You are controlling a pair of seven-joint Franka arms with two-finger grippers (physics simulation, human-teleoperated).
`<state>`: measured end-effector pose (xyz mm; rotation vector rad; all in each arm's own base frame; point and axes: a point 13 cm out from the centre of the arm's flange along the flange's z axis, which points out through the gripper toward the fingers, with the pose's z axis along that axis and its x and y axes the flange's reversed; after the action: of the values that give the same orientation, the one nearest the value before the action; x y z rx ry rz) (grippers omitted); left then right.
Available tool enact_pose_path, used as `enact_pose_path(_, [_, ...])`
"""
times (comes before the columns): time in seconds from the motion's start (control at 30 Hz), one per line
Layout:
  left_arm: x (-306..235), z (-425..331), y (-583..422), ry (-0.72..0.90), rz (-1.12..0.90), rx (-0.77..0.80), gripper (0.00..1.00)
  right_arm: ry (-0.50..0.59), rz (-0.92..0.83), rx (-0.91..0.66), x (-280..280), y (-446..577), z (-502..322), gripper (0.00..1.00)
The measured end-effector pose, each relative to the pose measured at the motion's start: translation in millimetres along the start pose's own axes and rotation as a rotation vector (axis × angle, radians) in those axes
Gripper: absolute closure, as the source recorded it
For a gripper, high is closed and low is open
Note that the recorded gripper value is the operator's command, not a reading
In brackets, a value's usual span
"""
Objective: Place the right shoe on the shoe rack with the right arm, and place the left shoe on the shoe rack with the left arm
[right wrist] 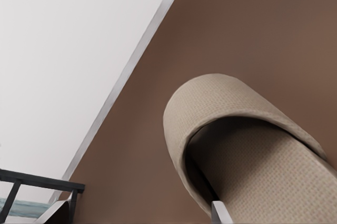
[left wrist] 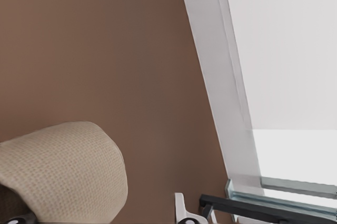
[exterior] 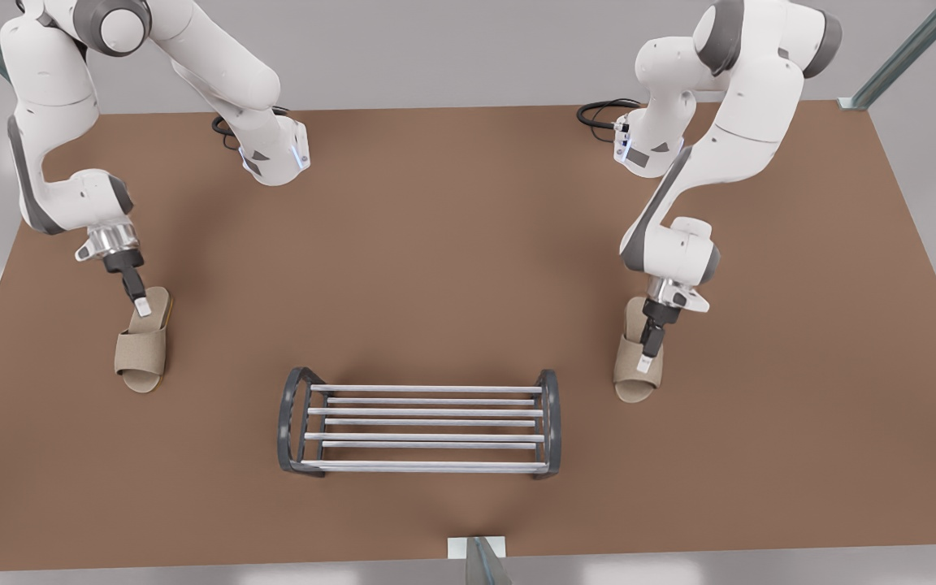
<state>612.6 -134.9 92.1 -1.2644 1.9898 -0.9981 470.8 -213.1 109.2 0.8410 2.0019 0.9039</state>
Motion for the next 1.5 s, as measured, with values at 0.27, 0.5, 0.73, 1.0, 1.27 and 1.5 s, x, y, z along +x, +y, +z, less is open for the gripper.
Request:
enact_pose_path(0.27, [-1, 12, 5, 0.001, -0.073, -0.001, 0.15, 0.048, 0.029, -0.033, 2, 14, 15, 0.00])
enact_pose_path(0.5, [0, 13, 7, 0.002, -0.115, 0.000, 0.17, 0.076, 0.038, -0.005, 2, 12, 14, 0.00])
enact_pose_path(0.73, [-1, 17, 10, 0.002, -0.148, 0.001, 0.25, 0.094, 0.031, 0.114, 1, 1, 21, 0.00])
enact_pose_path(1.0, [-2, 18, 7, 0.001, -0.171, 0.007, 0.27, 0.060, 0.056, 0.143, -32, -24, 14, 0.00])
enact_pose_path(1.27, [-9, 23, -9, -0.006, -0.195, 0.036, 0.57, 0.070, 0.119, 0.099, -35, -28, 33, 0.00])
enact_pose_path(1.5, [-26, 1, -74, -0.028, -0.192, 0.111, 0.79, 0.055, 0.175, 0.001, -47, -16, 48, 0.00])
